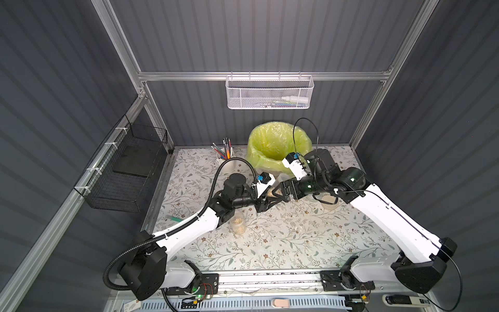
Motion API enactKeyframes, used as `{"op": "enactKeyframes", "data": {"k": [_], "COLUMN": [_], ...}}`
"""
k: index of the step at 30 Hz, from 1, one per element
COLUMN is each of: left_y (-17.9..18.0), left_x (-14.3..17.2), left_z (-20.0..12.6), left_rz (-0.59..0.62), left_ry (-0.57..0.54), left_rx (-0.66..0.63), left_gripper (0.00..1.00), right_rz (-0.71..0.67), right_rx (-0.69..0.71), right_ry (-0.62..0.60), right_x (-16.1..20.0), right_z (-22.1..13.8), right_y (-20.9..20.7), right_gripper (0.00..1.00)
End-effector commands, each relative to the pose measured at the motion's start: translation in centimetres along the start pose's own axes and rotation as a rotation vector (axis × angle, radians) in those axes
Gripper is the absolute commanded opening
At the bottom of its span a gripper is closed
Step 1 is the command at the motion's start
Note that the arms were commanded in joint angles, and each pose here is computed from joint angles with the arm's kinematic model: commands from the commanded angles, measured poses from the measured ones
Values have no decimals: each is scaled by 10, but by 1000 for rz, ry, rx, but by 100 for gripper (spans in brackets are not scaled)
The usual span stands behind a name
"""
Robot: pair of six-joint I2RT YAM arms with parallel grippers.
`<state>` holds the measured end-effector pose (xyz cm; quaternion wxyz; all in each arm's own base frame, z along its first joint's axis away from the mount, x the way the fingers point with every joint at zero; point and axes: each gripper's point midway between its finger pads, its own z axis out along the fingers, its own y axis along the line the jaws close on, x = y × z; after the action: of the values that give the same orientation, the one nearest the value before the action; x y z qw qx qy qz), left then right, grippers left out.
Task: Empty expired oatmeal from jars
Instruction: Pick up the jar from the center of the board, then unscrew the lid from the jar.
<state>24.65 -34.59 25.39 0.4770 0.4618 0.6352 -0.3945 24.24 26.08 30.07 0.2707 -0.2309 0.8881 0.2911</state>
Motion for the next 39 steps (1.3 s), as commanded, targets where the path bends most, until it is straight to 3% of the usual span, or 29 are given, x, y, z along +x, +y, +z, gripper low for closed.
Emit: {"op": "enactKeyframes", "data": {"k": [1, 6, 10, 17, 21, 26, 32, 39], "left_y": [16, 43, 59, 55, 49, 39, 26, 21], "left_x": [-25, -36, -41, -35, -27, -23, -23, -14], "left_z": [-6, -16, -26, -30, -25, -18, 6, 32], "left_rz": [81, 163, 241, 404, 478, 524, 571, 664], "left_ry": [-50, -45, -16, 13, 53, 69, 57, 127], "left_rx": [-98, -271, -397, -536, -553, -543, -530, -525], "left_gripper": [23, 23, 25, 27, 26, 27, 26, 25], "right_rz": [7, 98, 282, 465, 577, 606, 652, 619], "right_rx": [25, 5, -38, -57, -87, -73, -105, -77], "right_ry": [-33, -109, -139, -135, -157, -144, -84, -27], "right_x": [7, 23, 35, 35, 13, -18, -28, -28], "right_z": [-12, -38, -58, -74, -77, -78, -54, -43], "right_y": [-7, -18, -32, -45, -49, -51, -53, -54], "right_gripper": [99, 99, 99, 99, 94, 91, 86, 84]}}
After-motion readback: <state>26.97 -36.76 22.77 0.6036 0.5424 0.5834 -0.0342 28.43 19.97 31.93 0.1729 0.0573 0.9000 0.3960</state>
